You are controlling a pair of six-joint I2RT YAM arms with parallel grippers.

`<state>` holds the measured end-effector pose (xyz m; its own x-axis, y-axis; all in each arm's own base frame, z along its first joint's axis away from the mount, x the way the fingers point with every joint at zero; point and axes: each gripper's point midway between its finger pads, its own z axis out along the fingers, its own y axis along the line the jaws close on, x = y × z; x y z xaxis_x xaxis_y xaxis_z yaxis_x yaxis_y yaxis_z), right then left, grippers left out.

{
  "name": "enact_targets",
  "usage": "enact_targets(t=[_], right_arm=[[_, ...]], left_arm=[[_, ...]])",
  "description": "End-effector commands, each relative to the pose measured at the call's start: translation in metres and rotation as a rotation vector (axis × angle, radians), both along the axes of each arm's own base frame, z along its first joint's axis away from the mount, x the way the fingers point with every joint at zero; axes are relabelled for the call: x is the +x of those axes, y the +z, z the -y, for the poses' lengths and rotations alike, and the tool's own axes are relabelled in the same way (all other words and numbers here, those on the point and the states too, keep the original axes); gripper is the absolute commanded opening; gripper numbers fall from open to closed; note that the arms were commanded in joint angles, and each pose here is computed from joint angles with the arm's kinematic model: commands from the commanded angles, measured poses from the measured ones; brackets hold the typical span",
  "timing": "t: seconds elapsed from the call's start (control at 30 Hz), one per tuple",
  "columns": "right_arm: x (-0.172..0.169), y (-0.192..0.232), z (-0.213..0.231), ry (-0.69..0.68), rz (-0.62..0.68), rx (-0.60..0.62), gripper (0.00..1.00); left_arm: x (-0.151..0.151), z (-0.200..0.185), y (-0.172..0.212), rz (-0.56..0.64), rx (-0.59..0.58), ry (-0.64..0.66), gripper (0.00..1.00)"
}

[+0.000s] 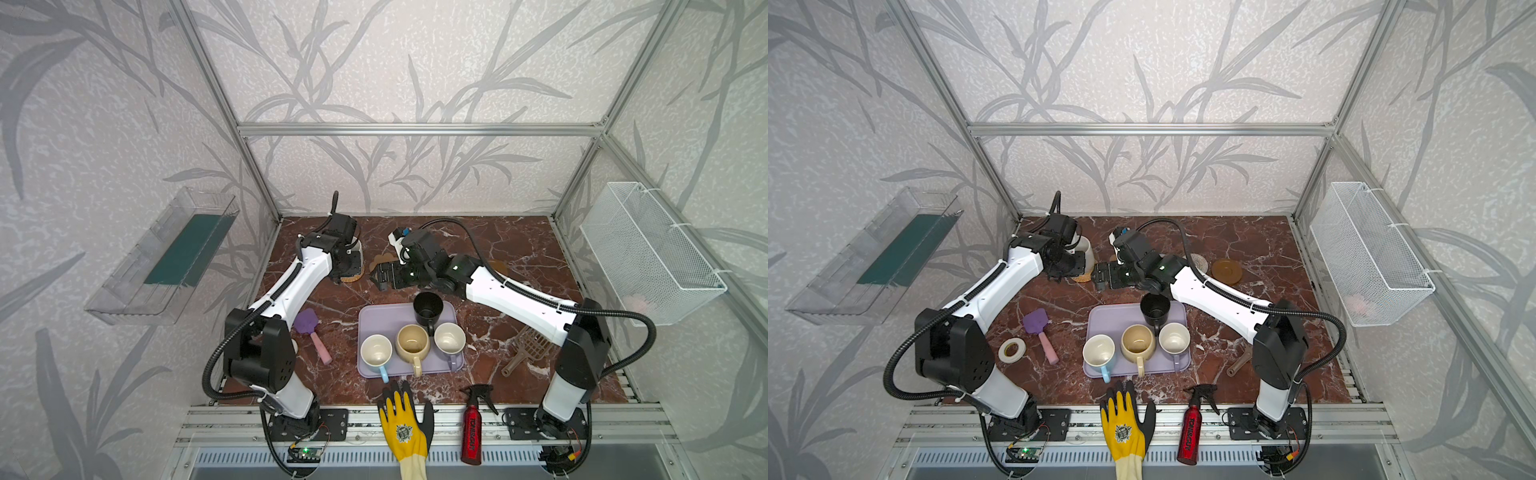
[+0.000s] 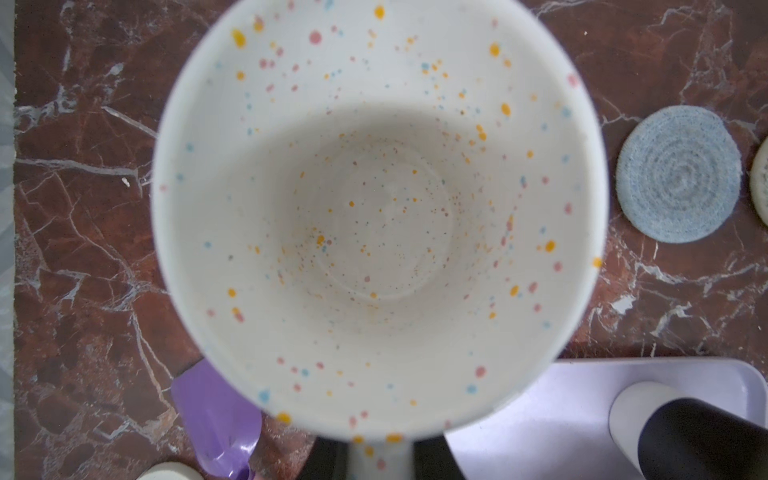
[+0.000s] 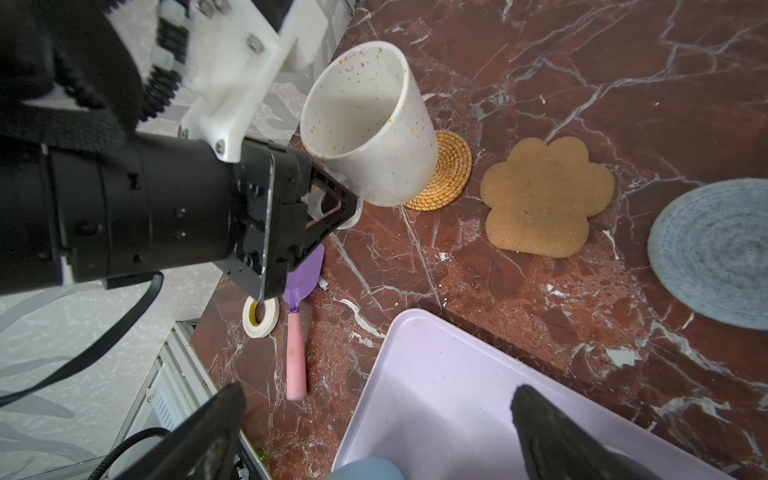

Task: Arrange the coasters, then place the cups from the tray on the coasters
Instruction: 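Lift the white speckled mug and carry it toward the woven rattan coaster, then lower the white speckled mug onto the woven rattan coaster with the left gripper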

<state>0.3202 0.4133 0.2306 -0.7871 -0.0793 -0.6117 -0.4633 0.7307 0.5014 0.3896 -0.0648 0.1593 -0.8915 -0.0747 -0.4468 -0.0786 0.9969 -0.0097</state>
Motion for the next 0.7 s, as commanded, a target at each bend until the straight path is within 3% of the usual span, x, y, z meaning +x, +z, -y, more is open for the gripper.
enact_targets(t=[0.0, 0.67], right_arm=[[0.01, 0.012, -0.013, 0.008, 0.012, 0.057, 0.99], [0.031, -0.004, -0.018, -0.006, -0.018, 0.057, 0.99]], left_arm=[[0.034, -0.015, 0.021, 0.15, 0.018, 0.034, 0.0], [0.057, -0.022, -0.031, 0.072, 0.014, 0.03, 0.0]])
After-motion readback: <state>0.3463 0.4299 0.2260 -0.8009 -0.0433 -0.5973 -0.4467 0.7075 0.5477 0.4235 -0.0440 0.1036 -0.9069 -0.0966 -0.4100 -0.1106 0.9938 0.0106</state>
